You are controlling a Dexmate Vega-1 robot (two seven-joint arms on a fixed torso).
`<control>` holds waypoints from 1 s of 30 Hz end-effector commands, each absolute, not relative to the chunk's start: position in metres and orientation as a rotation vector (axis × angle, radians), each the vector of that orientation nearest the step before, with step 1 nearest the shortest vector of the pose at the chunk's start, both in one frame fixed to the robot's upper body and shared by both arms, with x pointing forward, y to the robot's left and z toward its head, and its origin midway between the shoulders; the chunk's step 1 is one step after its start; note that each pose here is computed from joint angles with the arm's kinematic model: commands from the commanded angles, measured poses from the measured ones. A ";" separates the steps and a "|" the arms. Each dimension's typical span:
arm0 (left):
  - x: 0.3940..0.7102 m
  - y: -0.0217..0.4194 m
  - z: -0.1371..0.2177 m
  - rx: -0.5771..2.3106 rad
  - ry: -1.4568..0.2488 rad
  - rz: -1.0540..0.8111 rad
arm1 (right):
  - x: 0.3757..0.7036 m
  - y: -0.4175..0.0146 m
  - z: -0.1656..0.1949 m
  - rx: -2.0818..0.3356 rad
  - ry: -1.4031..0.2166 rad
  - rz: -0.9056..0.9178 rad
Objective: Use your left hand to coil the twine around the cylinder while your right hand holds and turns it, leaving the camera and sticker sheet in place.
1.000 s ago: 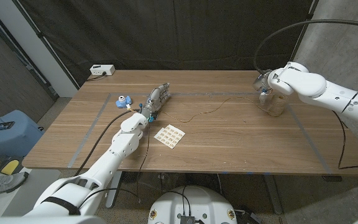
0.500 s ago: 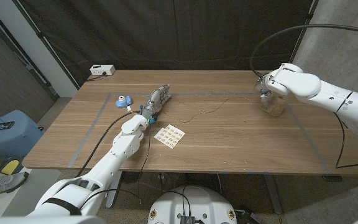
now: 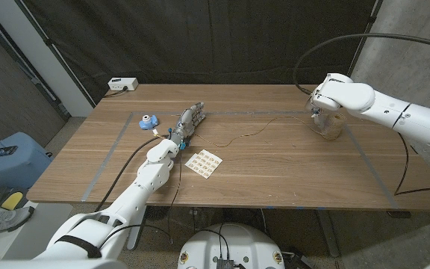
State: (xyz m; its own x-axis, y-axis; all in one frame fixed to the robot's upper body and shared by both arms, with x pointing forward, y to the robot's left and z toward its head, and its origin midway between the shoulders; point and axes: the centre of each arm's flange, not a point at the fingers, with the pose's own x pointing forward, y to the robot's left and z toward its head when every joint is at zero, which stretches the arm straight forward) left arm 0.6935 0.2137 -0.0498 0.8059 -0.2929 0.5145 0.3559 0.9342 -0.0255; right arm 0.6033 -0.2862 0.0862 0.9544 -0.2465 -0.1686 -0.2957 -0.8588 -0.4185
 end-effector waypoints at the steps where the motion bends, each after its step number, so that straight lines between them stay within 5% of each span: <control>1: 0.687 0.212 -0.028 -0.115 -0.588 -0.361 | 0.604 -0.277 0.088 -2.676 0.447 0.160; 30: 0.671 0.219 -0.015 -0.138 -0.655 -0.355 | 0.614 -0.278 0.071 -2.787 0.562 0.206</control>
State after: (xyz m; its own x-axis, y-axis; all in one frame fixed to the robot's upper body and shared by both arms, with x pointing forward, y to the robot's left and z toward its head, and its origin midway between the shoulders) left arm 0.6741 0.2151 -0.0154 0.7406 -0.2893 0.6065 0.3680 0.9298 -0.0059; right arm 0.6090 -0.2775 0.0800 0.9255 -0.3317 -0.1831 -0.3748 -0.8719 -0.3150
